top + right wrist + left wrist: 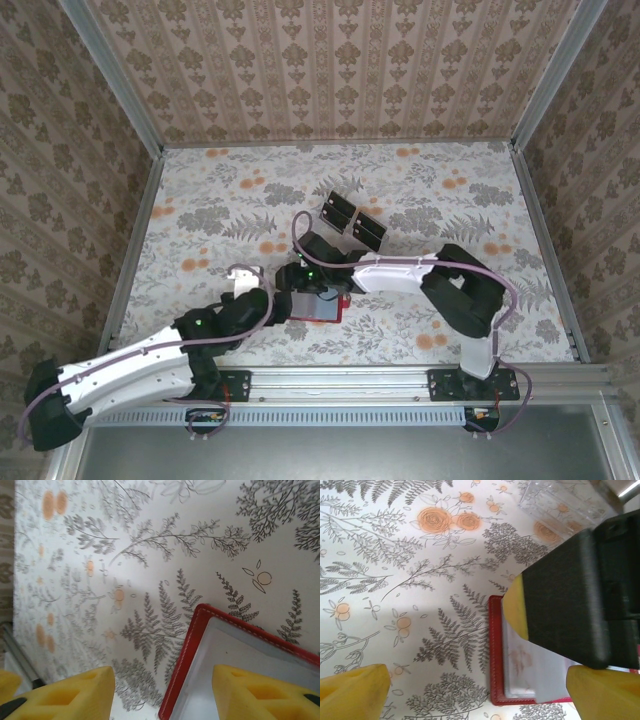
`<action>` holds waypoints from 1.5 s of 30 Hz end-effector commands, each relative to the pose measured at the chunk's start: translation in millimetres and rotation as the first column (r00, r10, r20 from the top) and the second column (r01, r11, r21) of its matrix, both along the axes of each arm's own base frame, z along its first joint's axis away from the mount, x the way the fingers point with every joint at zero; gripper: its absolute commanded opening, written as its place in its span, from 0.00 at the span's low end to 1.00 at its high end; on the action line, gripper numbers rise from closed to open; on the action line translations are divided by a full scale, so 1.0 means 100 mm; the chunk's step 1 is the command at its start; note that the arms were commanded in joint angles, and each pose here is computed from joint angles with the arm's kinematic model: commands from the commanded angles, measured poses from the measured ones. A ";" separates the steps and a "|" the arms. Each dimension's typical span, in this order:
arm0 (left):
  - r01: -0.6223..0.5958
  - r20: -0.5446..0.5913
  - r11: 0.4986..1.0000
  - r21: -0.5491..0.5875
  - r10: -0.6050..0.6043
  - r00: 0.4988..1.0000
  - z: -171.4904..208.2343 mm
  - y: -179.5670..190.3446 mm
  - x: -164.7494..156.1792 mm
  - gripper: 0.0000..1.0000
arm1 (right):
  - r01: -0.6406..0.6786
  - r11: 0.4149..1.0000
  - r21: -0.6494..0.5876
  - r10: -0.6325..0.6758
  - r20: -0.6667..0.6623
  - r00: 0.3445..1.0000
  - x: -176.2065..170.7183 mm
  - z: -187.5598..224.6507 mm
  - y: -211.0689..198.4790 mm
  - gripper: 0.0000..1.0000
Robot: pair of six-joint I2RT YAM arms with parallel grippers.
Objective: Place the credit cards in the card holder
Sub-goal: Flip over the card slot on the card holder, then pick up the credit card from the storage box.
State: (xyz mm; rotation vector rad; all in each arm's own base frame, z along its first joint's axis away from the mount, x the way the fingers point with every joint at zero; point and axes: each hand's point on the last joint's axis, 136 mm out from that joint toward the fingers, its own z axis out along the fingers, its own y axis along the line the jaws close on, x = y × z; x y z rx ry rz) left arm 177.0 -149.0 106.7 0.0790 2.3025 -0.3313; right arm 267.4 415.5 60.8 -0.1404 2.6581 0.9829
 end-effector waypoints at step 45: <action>-0.035 -0.141 0.999 0.016 0.037 0.989 0.05 0.03 0.46 1.00 | 0.017 0.676 -0.737 0.200 0.206 0.958 0.89 0.43 -1.96 0.48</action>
